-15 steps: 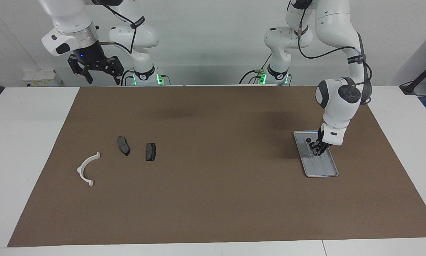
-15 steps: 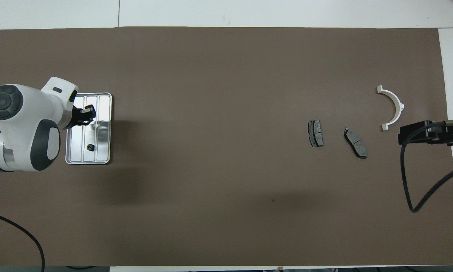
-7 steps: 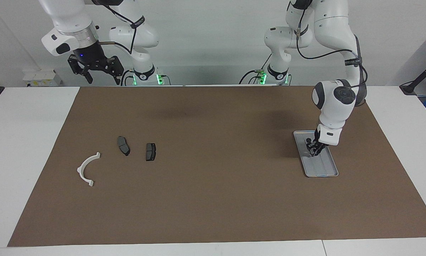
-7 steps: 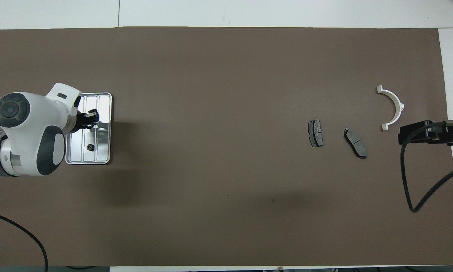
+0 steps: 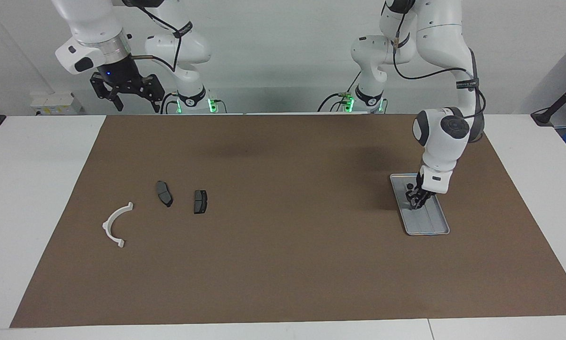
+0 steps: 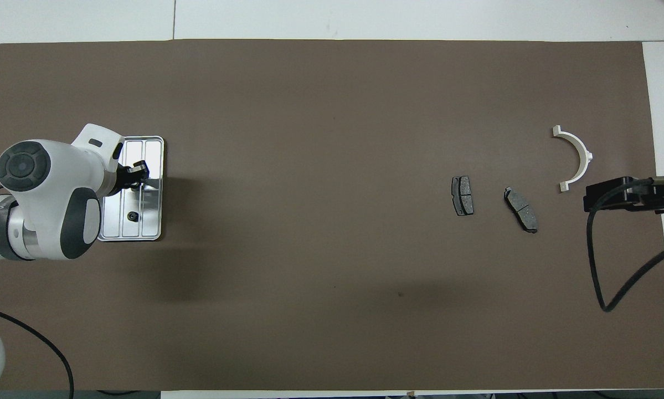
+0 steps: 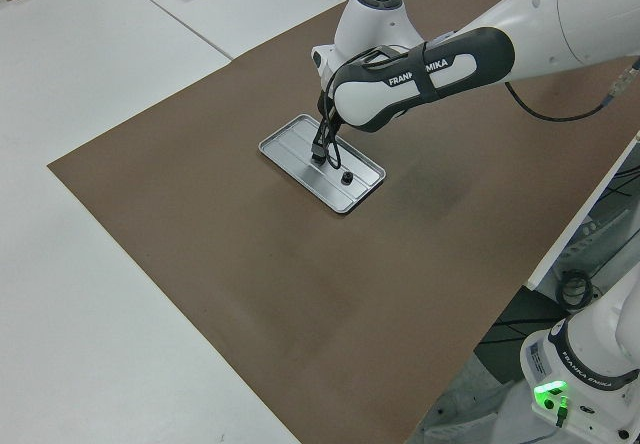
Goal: Pick bearing gear from pile to tray
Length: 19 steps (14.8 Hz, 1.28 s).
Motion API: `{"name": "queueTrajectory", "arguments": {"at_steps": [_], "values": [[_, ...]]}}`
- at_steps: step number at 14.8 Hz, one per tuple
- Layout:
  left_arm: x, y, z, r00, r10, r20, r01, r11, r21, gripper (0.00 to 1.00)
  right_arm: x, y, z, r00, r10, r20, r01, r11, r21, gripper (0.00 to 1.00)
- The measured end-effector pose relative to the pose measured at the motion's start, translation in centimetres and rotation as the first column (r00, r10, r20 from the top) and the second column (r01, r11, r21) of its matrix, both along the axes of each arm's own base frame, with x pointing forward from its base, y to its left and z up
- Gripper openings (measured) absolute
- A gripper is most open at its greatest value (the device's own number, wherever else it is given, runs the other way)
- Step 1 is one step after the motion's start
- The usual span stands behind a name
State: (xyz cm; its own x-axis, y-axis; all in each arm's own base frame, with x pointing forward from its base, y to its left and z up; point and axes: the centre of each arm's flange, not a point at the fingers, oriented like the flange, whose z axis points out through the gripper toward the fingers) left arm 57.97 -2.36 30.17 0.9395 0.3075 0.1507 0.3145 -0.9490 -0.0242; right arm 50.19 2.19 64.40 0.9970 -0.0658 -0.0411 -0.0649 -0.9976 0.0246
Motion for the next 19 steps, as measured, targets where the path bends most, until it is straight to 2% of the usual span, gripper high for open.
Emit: {"name": "queueTrajectory", "arguments": {"at_steps": [3, 4, 5, 6, 9, 10, 12, 14, 17, 19], "values": [[0.1, 0.0, -0.2, 1.0, -0.002, 0.011, 0.002, 1.0, -0.001, 0.36, 0.0, 0.0, 0.0, 1.0, 0.0, 0.0, 0.0, 1.0, 0.0, 1.0], [0.2, 0.0, -0.2, 1.0, -0.002, 0.013, 0.002, 1.0, -0.002, 0.42, 0.0, 0.0, 0.0, 1.0, 0.0, 0.0, 0.0, 1.0, 0.0, 1.0], [0.2, 0.0, -0.2, 1.0, -0.002, 0.014, 0.002, 1.0, -0.002, 0.49, 0.0, 0.0, 0.0, 1.0, 0.0, 0.0, 0.0, 1.0, 0.0, 1.0], [0.2, 0.0, -0.2, 1.0, -0.002, 0.014, 0.002, 1.0, -0.002, 0.63, 0.0, 0.0, 0.0, 1.0, 0.0, 0.0, 0.0, 1.0, 0.0, 1.0], [0.4, 0.1, 0.2, 1.0, 0.001, 0.018, -0.001, 1.0, -0.001, 0.94, 0.0, 0.0, 0.0, 1.0, 0.0, 0.0, 0.0, 1.0, 0.0, 1.0], [0.6, 0.3, 1.0, 1.0, 0.005, 0.016, -0.005, 1.0, 0.001, 1.0, 0.0, 0.0, 0.0, 1.0, 0.0, 0.0, 0.0, 1.0, 0.0, 1.0], [1.7, 0.9, 4.8, 1.0, 0.013, -0.007, -0.013, 1.0, 0.012, 1.0, 0.0, 0.0, 0.0, 1.0, 0.0, 0.0, 0.0, 1.0, 0.0, 1.0], [3.1, 2.1, 10.8, 1.0, 0.006, -0.021, -0.005, 1.0, 0.026, 1.0, 0.0, 0.0, 0.0, 1.0, 0.0, 0.0, 0.0, 1.0, 0.0, 1.0], [4.3, 6.1, 20.1, 1.0, -0.01, 0.014, 0.009, 0.999, 0.046, 1.0, 0.0, 0.0, 0.0, 1.0, 0.0, 0.0, 0.0, 1.0, 0.0, 1.0], [3.6, 9.5, 25.4, 0.999, -0.004, 0.042, 0.002, 0.998, 0.056, 1.0, 0.0, 0.0, 0.1, 1.0, 0.0, 0.001, 0.0, 1.0, 0.0, 1.0]]}}
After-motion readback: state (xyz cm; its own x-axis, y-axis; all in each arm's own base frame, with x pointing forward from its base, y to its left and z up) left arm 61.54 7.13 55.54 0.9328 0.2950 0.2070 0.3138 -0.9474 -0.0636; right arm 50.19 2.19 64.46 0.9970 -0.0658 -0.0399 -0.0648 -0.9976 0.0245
